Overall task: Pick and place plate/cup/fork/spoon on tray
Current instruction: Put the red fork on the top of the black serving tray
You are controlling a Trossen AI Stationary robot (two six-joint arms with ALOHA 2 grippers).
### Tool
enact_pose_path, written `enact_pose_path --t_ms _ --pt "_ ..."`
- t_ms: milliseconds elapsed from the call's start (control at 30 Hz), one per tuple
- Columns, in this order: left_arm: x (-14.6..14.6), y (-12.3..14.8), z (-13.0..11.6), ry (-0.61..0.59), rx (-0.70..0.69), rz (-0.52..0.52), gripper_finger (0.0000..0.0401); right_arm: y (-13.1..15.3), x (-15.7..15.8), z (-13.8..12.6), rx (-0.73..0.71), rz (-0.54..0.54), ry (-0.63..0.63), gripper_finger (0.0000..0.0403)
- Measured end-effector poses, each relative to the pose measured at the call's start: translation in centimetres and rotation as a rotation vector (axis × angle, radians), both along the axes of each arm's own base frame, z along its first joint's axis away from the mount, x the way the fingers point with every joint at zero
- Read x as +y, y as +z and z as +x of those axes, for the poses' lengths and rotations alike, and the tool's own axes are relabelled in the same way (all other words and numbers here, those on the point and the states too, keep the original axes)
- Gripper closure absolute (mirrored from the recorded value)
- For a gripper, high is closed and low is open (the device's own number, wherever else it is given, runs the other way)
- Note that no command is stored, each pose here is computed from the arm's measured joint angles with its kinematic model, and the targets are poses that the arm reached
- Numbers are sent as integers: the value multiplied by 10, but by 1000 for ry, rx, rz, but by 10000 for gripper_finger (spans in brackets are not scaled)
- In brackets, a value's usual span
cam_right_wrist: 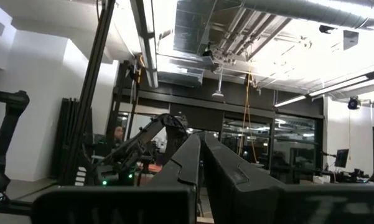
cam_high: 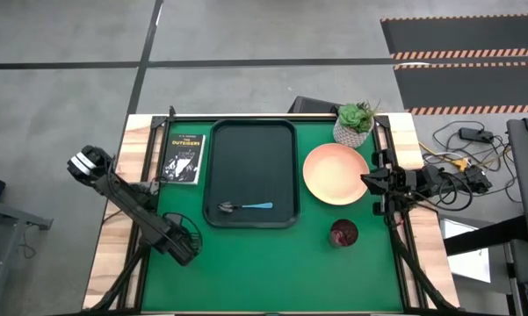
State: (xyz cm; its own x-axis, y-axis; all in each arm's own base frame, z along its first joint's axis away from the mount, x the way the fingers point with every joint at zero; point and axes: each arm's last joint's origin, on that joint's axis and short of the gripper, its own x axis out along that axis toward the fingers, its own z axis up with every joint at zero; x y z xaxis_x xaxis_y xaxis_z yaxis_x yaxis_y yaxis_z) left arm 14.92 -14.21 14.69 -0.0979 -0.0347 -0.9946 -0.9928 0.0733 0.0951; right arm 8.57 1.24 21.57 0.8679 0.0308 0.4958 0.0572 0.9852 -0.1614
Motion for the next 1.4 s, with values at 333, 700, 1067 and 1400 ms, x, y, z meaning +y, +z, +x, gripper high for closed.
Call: enact_pose_path --t_ms 333,700,1067,1400 --pt "0 -2 0 -4 7 5 360 0 0 0 0 -1 0 394" --pt "-8 12 8 -66 -37 -33 381 0 0 0 0 0 0 394" --pt "-18 61 43 -283 -302 -36 380 0 0 0 -1 0 0 394" --pt "33 133 113 -657 -584 285 380 0 0 0 -1 0 0 394"
